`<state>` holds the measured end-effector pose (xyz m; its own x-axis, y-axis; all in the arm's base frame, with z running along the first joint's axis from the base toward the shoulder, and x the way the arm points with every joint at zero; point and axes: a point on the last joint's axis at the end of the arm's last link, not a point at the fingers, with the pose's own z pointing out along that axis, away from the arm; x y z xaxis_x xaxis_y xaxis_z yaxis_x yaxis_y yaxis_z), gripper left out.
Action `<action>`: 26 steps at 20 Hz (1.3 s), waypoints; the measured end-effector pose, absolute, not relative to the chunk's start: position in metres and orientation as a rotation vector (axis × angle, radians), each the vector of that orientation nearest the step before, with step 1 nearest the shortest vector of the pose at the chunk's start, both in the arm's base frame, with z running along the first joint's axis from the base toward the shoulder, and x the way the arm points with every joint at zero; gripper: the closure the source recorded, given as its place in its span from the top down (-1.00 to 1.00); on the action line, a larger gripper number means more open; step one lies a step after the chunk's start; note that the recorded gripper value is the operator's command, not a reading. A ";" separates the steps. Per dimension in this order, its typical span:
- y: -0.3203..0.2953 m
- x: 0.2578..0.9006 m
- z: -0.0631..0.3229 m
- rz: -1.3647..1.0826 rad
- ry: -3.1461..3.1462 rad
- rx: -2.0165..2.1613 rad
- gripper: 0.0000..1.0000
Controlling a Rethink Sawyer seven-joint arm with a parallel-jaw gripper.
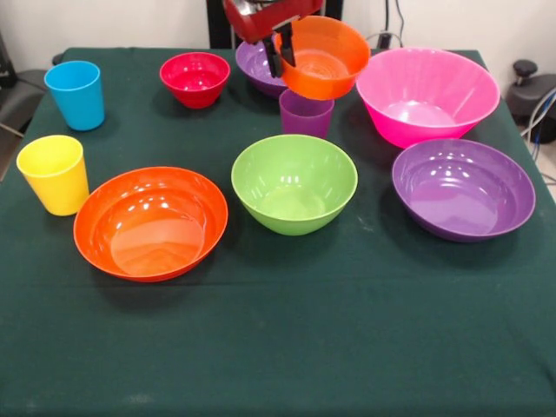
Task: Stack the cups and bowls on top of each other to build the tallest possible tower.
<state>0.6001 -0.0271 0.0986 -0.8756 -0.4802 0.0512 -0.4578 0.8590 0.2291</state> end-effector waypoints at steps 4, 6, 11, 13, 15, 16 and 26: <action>-0.018 0.604 0.097 -0.328 -2.923 0.755 -1.00; -0.016 0.606 0.097 -0.326 -2.926 0.757 -1.00; -0.018 0.617 0.099 -0.319 -2.946 0.746 -1.00; -0.020 0.620 0.099 -0.320 -2.952 0.739 -1.00; -0.021 0.625 0.097 -0.329 -2.962 0.725 -1.00; -0.023 0.630 0.095 -0.333 -2.971 0.715 -1.00; -0.029 0.639 0.091 -0.322 -2.990 0.701 -1.00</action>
